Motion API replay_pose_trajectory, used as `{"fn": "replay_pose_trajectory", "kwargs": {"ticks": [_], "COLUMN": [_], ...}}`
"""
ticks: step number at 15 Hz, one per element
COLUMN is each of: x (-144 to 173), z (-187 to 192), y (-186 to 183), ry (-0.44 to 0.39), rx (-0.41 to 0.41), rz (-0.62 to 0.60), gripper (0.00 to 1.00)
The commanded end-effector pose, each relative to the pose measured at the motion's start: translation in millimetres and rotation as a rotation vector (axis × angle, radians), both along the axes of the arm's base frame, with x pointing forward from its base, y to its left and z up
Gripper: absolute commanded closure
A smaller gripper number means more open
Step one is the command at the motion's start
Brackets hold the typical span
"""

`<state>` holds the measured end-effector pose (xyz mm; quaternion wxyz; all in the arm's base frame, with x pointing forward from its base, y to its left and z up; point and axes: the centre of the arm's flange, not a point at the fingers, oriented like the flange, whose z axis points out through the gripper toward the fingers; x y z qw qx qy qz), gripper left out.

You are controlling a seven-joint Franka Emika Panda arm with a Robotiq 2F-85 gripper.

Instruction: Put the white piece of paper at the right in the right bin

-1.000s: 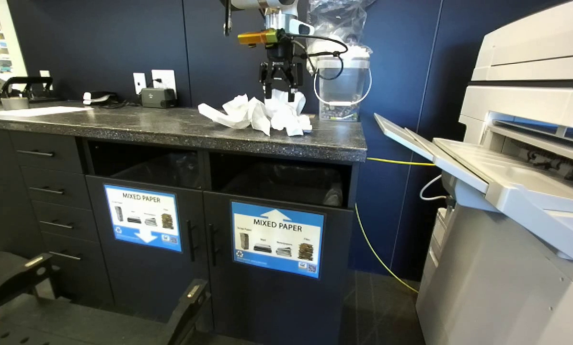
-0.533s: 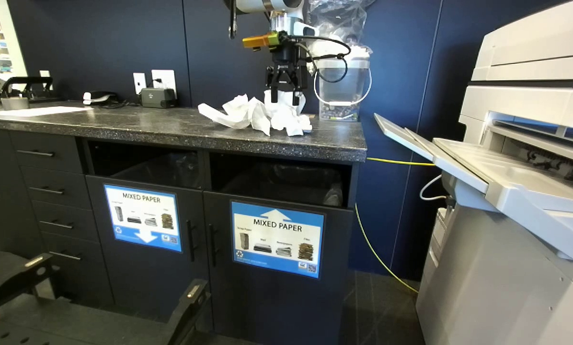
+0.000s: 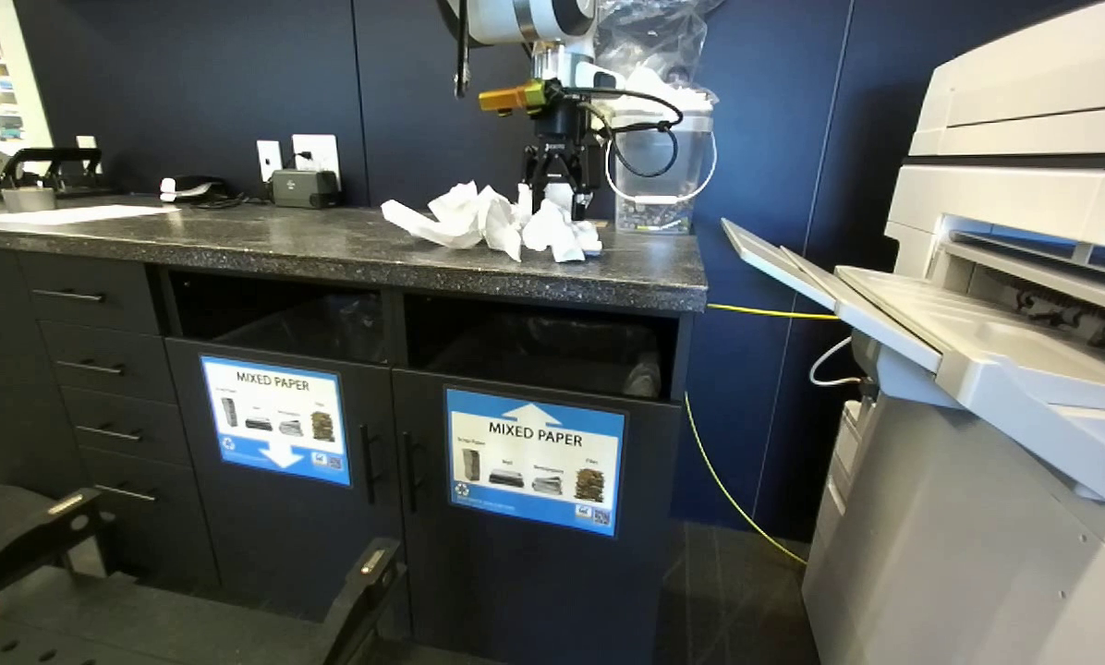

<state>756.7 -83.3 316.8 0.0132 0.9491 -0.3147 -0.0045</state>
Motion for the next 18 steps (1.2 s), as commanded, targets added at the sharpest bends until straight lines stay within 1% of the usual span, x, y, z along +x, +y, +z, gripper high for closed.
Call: {"fn": "replay_pose_trajectory", "kwargs": {"ticks": [1,3,4,5,6,7,8,12,16,17,18], "x": [26,26,26,27,27,26,27,28,27,26,26], "z": [-1,-2,-4,-6,-5,-5,-7,-7,-6,-7,-7], "y": [-5,-7,-7,-7,-8,-10,-10,-14,-16,-16,-17], "ry": [0.006,0.020,0.022,0.026,0.028,0.032,0.034,0.043,0.055,0.060,0.064], "rx": [0.009,0.004,0.005,0.002,0.001,0.000,-0.001,0.000,-0.001,-0.001,-0.001], "rz": [-0.028,-0.035,-0.040,-0.042,-0.047,-0.049,-0.054,-0.062,-0.068,-0.069,-0.071], "gripper": [0.00,0.00,0.05,0.26,0.29,0.30,0.36,0.69,0.97,0.98,0.95]}}
